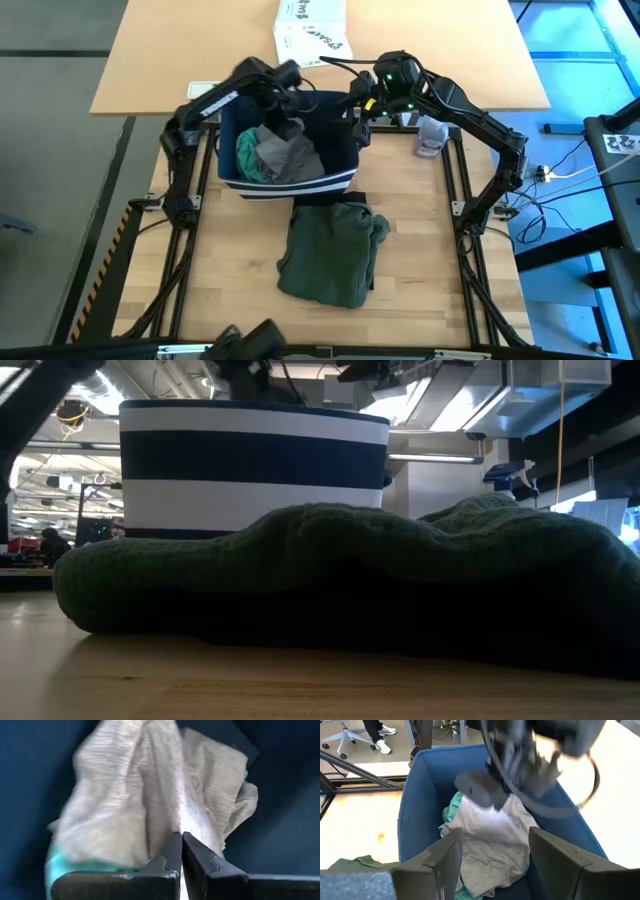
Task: Fold Laundry from Bin
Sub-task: Put the folded gray shirt into the blue bin
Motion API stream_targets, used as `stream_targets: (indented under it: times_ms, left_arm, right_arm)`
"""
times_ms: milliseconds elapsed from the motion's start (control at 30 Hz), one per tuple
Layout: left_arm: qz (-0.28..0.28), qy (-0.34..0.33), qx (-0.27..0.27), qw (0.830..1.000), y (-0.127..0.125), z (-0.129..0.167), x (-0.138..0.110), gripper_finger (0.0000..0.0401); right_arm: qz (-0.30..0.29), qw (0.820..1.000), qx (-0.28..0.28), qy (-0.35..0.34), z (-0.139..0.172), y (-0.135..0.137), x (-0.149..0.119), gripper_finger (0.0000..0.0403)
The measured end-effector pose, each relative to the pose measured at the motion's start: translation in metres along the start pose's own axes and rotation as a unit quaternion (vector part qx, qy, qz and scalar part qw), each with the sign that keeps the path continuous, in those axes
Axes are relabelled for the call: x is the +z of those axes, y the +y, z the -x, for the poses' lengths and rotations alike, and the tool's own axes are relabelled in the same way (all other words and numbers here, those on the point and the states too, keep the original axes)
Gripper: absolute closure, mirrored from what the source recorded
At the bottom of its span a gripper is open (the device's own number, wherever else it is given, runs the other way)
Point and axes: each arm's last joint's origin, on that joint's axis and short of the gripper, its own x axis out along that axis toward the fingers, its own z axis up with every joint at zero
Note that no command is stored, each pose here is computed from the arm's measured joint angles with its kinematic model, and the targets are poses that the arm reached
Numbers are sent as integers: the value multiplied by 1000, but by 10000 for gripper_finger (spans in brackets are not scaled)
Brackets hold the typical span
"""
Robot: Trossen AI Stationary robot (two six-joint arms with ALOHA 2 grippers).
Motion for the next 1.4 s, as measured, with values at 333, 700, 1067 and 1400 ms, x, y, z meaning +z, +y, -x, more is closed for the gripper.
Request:
stream_targets:
  times_ms: [333,700,1067,1400]
  left_arm:
    - [77,-119,21,990,0,79,-57,401]
    - [81,-70,34,994,4,62,-101,368]
    - [71,-86,80,990,9,68,-128,261]
    - [-4,-156,22,988,-16,59,-97,248]
  right_arm:
    - [6,1000,0,-3,-8,-2,0,178]
    - [-4,1000,26,8,-23,-4,-5,178]
    - [-2,1000,29,7,-25,-5,-5,178]
    - [5,1000,24,7,-25,-6,-5,178]
